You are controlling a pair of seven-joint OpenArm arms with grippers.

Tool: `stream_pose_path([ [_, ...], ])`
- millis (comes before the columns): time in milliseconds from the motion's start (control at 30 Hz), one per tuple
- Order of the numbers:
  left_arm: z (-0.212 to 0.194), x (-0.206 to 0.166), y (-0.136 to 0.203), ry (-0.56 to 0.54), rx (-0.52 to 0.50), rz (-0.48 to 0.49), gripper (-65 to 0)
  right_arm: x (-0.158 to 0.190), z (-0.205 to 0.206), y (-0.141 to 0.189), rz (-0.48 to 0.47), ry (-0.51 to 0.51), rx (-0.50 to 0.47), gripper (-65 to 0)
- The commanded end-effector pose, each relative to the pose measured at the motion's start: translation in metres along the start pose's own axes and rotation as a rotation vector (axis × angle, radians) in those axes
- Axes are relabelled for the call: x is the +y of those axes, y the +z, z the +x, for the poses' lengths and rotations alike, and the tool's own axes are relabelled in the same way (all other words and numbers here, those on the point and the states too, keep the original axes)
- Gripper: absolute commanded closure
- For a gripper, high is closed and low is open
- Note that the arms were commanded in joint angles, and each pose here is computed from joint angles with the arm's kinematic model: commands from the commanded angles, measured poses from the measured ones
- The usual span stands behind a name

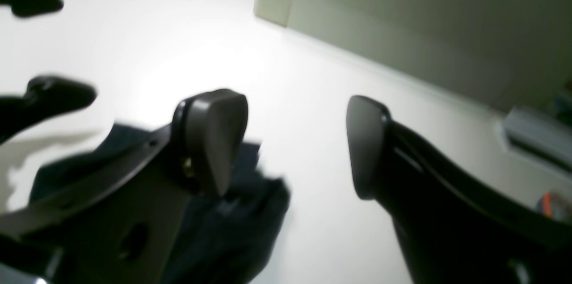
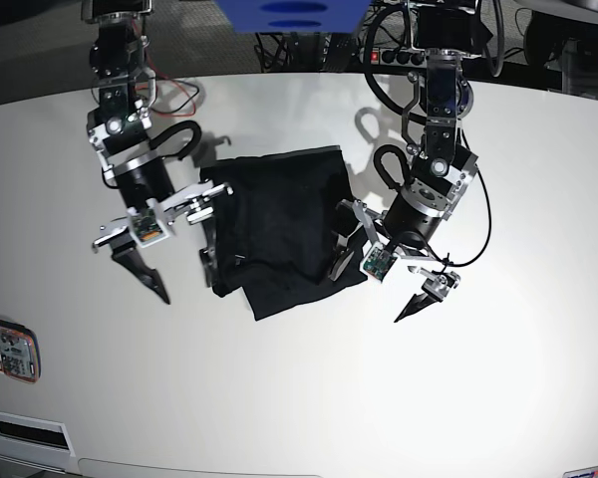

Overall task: Fold the T-shirt properly
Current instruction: 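Release the shirt and open both grippers above it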

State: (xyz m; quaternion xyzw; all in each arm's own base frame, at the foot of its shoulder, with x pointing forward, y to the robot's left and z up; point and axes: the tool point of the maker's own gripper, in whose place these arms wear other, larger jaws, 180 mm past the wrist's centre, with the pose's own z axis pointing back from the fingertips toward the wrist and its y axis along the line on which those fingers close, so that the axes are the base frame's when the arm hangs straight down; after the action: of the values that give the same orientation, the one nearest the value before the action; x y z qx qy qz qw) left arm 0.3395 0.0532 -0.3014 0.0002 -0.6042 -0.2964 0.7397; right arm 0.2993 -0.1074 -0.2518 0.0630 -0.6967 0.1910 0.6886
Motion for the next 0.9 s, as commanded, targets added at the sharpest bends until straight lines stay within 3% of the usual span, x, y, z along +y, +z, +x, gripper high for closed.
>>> stream_pose_path([
  [0, 0.020, 0.006, 0.001, 0.014, -0.066, 0.026, -65.0, -0.009, 0.009, 0.004, -0.024, 0.011, -0.033, -37.7],
  [433, 0.008, -0.002, 0.001, 0.024, -0.036, 0.004, -65.0, -0.028, 0.004, 0.012, -0.078, 0.029, -0.009, -37.7],
  [633, -0.017, -0.003, -0.001, 0.023, 0.091, -0.004, -65.0, -0.024, -0.005, 0.019, -0.074, 0.019, 0.020, -37.7],
  [867, -0.028, -0.004, 0.004, -0.021, 0.124, -0.035, -65.0, -0.044, -0.011, 0.031, -0.129, 0.041, 0.049, -37.7],
])
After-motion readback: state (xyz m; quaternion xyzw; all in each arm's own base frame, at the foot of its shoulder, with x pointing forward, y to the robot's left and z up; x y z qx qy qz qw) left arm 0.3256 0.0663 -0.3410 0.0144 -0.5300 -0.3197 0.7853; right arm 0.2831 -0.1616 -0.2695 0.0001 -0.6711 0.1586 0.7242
